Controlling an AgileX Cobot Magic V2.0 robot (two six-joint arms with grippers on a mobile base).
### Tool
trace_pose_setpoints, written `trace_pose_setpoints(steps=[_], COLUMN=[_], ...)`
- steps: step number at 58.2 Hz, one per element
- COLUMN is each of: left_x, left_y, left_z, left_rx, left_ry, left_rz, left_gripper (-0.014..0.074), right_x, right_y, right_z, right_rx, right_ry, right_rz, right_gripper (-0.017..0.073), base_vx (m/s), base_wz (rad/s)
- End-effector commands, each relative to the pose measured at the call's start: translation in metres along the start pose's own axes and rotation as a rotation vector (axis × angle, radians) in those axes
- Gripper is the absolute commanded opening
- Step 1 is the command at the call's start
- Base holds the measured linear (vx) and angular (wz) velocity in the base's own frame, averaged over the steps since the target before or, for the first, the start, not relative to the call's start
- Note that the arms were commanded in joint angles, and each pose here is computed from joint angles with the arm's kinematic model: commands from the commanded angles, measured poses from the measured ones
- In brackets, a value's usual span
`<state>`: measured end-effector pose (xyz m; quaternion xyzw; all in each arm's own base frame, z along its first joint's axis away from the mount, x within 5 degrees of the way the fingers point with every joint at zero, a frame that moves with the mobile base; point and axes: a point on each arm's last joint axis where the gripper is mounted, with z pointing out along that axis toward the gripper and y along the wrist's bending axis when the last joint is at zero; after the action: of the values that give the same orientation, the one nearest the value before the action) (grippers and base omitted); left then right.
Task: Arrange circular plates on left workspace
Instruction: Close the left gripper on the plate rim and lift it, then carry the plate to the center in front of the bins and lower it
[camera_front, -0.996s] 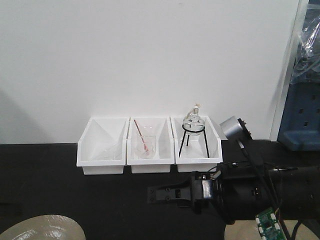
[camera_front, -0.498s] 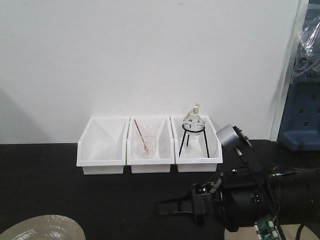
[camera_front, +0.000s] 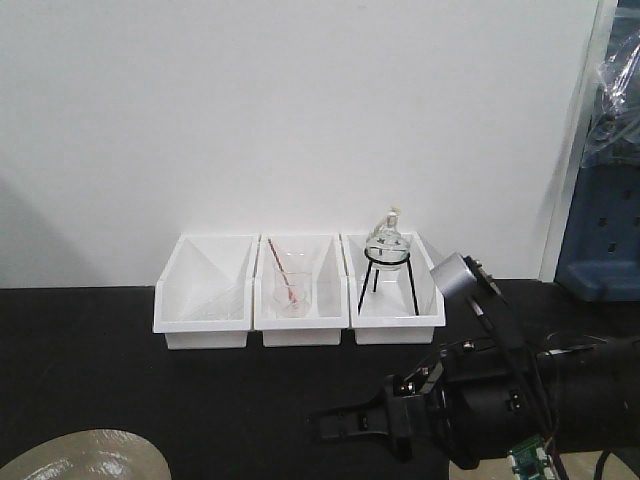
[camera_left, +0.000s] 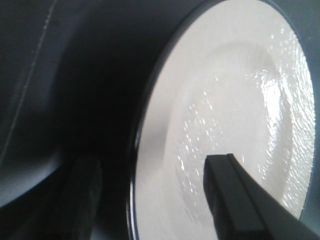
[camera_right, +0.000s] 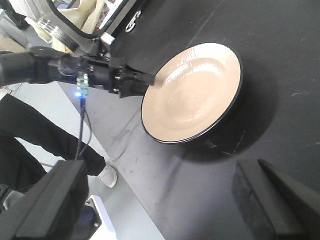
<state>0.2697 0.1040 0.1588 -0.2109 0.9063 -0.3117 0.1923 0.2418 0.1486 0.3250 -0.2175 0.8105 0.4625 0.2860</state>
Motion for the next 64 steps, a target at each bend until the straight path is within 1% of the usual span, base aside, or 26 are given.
trace_pose_setpoints(steps=[1, 8, 12, 17, 25, 28, 31, 37, 42, 48, 54, 57, 64], left_x=[-0.009, -0.008, -0.008, -0.007, -0.007, -0.008, -0.009, -0.01, -0.011, -0.012, -0.013, -0.013, -0.011], left_y=[-0.011, -0.008, -0.005, -0.003, -0.002, -0.004, -0.007, -0.018, -0.028, -0.038, -0.053, -0.064, -0.086], left_z=[-0.004, 0.004, 0.008, 0.011, 0.011, 0.011, 0.011, 0.008, 0.007, 0.01, 0.016, 0.021, 0.035], left_rx=[0.097, 0.143, 0.151, 0.151, 0.159, 0.178, 0.213, 0.33, 0.417, 0.473, 0.541, 0.575, 0.617], left_ry=[-0.043, -0.019, -0.007, 0.003, 0.006, 0.003, -0.005, -0.015, -0.019, -0.023, -0.028, -0.032, -0.046], left_rz=[0.01, -0.011, -0.028, -0.036, -0.042, -0.052, -0.069, -0.108, -0.104, -0.112, -0.124, -0.131, -0.134], left_gripper=[0.0475, 0.0381, 0.0312, 0.02, -0.001, -0.0009, -0.0009, -0.0006, -0.0004, -0.0002, -0.0001, -0.0001, -0.0001], right_x=[-0.012, -0.012, -0.012, -0.013, -0.013, -0.013, -0.013, -0.012, -0.013, -0.013, -0.013, -0.014, -0.014], right_y=[0.016, 0.016, 0.016, 0.016, 0.016, 0.016, 0.016, 0.016, 0.016, 0.015, 0.015, 0.015, 0.014], right_z=[-0.01, -0.01, -0.01, -0.01, -0.01, -0.01, -0.01, -0.01, -0.01, -0.01, -0.01, -0.01, -0.01], right_rx=[-0.043, -0.043, -0.043, -0.044, -0.044, -0.044, -0.044, -0.045, -0.045, -0.039, -0.034, -0.033, -0.031], right_ry=[-0.07, -0.07, -0.07, -0.071, -0.072, -0.072, -0.071, -0.071, -0.072, -0.077, -0.082, -0.083, -0.084], right_rz=[-0.023, -0.023, -0.023, -0.02, -0.02, -0.019, -0.019, -0.019, -0.018, -0.018, -0.018, -0.018, -0.018], right_gripper=[0.0609, 0.0594, 0.0587, 0.0584, 0.0584, 0.0584, 0.0584, 0.0584, 0.0584, 0.0584, 0.0584, 0.0584, 0.0584], base_vx=[0.0, 0.0, 0.0, 0.0, 0.0, 0.0, 0.0, 0.0, 0.0, 0.0, 0.0, 0.0, 0.0], base_wz=[0.0, 0.0, 0.0, 0.0, 0.0, 0.0, 0.0, 0.0, 0.0, 0.0, 0.0, 0.0, 0.0])
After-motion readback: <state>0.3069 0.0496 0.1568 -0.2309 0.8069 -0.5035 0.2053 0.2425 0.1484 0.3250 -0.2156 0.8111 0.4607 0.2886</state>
